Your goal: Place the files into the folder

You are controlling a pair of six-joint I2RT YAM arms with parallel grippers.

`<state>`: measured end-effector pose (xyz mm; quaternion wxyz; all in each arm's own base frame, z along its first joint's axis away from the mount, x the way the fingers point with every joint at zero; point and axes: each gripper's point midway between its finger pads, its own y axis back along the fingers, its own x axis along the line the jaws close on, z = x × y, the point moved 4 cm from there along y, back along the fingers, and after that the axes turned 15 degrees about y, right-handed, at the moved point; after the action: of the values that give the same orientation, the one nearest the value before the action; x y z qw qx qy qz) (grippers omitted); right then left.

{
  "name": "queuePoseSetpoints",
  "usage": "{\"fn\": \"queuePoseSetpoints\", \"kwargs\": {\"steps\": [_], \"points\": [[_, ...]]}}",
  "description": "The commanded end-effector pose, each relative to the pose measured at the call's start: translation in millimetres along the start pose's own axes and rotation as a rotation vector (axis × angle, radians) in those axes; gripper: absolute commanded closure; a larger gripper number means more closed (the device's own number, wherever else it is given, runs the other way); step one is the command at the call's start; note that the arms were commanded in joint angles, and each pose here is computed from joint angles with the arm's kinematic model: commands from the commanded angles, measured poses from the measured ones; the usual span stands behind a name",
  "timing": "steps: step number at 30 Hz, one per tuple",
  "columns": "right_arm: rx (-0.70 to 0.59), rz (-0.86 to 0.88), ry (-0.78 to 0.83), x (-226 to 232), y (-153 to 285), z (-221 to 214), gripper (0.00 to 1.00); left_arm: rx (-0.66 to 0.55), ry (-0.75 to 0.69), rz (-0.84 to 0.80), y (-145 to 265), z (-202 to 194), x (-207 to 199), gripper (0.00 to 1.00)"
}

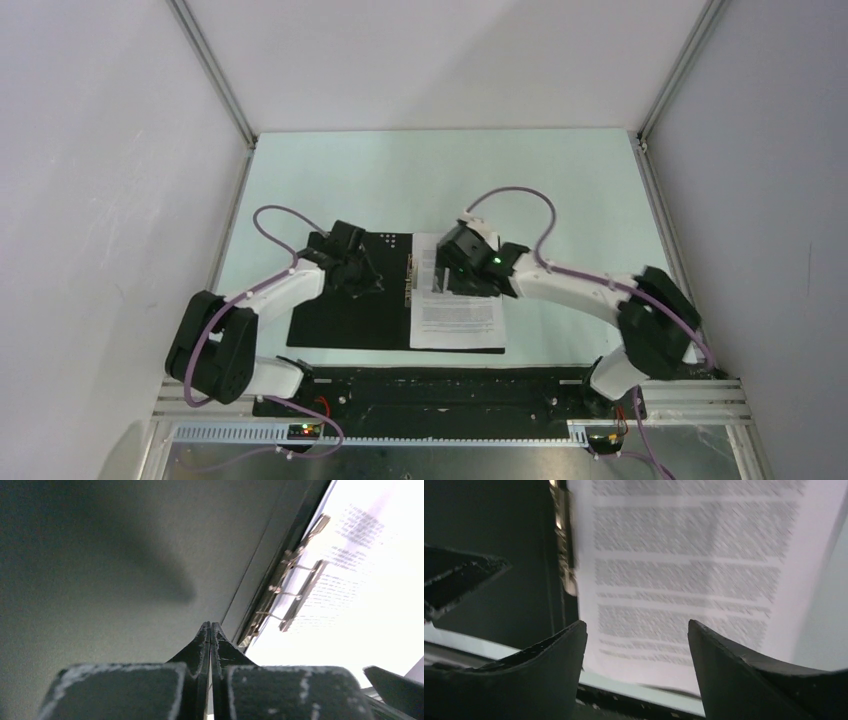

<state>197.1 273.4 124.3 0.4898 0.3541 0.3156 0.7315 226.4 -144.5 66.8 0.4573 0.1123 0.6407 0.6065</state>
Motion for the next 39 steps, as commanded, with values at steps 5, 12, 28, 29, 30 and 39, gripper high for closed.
{"fn": "queuePoseSetpoints", "kwargs": {"steps": [5,12,28,29,30,39], "points": [[-0.035,-0.079,0.089,47.7,-47.9,56.4,0.36,0.005,0.083,-0.025,4.5,21.6,4.2,1.00],[0.010,-0.140,0.134,64.7,-77.2,60.7,0.52,-0.006,0.256,0.012,7.0,22.6,51.2,1.00],[0.037,-0.139,0.148,74.7,-98.6,56.9,0.66,-0.049,0.306,0.015,10.5,13.9,73.1,1.00],[0.037,-0.139,0.150,75.1,-99.2,57.0,0.68,-0.049,0.306,0.017,10.4,13.8,73.4,1.00],[0.039,-0.140,0.152,75.1,-99.6,56.5,0.70,-0.051,0.307,0.018,10.4,14.3,73.7,1.00],[0.057,-0.147,0.162,74.1,-100.0,50.4,0.71,-0.059,0.308,0.029,9.2,14.6,77.4,1.00]]}}
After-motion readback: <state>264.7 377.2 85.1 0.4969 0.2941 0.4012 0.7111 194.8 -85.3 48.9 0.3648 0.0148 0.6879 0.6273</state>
